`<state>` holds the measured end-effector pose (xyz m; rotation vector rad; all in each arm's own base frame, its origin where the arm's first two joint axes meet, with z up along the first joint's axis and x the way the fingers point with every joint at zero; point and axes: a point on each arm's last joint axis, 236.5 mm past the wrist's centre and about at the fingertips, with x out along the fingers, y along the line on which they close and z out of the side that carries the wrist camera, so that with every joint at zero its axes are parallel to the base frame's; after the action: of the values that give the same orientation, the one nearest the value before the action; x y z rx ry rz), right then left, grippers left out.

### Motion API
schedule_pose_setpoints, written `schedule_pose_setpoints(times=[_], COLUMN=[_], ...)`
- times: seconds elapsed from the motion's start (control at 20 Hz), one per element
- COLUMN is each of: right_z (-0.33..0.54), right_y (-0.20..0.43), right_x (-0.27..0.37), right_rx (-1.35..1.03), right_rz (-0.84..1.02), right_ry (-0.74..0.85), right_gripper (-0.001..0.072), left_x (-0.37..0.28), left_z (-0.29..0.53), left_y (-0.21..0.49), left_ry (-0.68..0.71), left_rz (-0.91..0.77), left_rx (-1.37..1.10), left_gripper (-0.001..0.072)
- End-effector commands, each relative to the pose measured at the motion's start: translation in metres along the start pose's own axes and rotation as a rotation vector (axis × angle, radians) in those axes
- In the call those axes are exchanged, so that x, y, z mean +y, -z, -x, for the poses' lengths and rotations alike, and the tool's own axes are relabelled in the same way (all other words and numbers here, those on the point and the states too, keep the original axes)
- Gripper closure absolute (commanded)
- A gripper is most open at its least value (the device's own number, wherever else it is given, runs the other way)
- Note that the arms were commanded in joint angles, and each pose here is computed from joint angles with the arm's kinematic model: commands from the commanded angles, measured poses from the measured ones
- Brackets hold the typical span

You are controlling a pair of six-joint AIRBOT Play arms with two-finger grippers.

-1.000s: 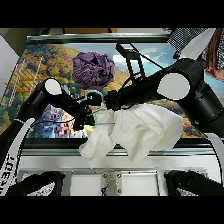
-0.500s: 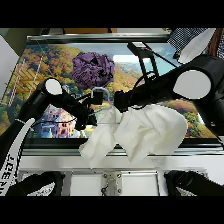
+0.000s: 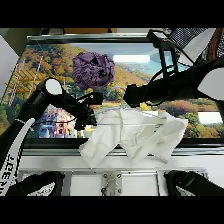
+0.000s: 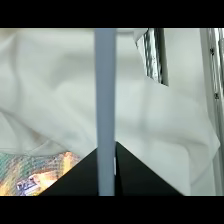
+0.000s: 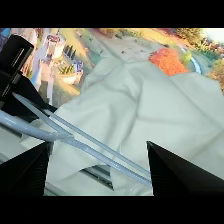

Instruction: Fold the clothes and pants, and hang the long-sleeved shirts on hangers.

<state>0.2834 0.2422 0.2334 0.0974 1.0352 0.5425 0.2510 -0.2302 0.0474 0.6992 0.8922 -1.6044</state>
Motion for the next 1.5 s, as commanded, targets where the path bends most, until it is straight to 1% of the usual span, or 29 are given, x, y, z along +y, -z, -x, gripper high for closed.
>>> schedule_pose_setpoints(times=[0.0,0.25,0.4,0.5,0.7,0.8,1.0,1.15,1.2,1.25,1.3,1.45], right_z=[0.017,0.052,0.072,0.08,0.065,0.055,0.042,0.028,0.024,0.02,0.018,0.011], right_y=[-0.002,0.026,0.034,0.04,0.07,0.079,0.094,0.089,0.087,0.088,0.087,0.086], right_x=[-0.025,-0.07,-0.085,-0.099,-0.116,-0.126,-0.154,-0.158,-0.159,-0.16,-0.16,-0.162], right_rx=[-0.035,0.028,0.011,-0.008,0.067,0.099,0.138,0.112,0.111,0.12,0.125,0.142], right_rz=[-0.007,-0.013,-0.076,-0.151,-0.286,-0.32,-0.354,-0.342,-0.339,-0.337,-0.332,-0.329], right_ry=[0.08,0.233,0.267,0.325,0.389,0.429,0.541,0.536,0.536,0.539,0.54,0.548], right_gripper=[0.006,0.0059,0.0062,0.0062,0.0063,0.0063,0.0063,0.0064,0.0123,0.029,0.0326,0.0325], left_x=[0.0,0.0,0.004,0.012,0.02,0.021,0.018,0.019,0.019,0.019,0.019,0.018], left_z=[0.0,0.0,0.0,0.0,0.0,-0.007,-0.018,-0.017,-0.017,-0.017,-0.017,-0.017], left_y=[0.001,0.001,0.0,-0.002,-0.023,-0.022,-0.022,-0.02,-0.02,-0.02,-0.02,-0.02], left_ry=[0.002,0.001,-0.015,-0.048,-0.07,-0.045,-0.005,-0.008,-0.008,-0.008,-0.008,-0.006], left_rz=[0.0,0.0,0.0,0.0,0.014,0.033,0.032,0.037,0.038,0.038,0.038,0.038], left_rx=[0.003,0.003,-0.003,-0.012,-0.107,-0.115,-0.102,-0.102,-0.102,-0.102,-0.102,-0.101], left_gripper=[0.0685,0.0685,0.0686,0.0687,0.0686,0.0687,0.0687,0.0686,0.0686,0.0686,0.0686,0.0686])
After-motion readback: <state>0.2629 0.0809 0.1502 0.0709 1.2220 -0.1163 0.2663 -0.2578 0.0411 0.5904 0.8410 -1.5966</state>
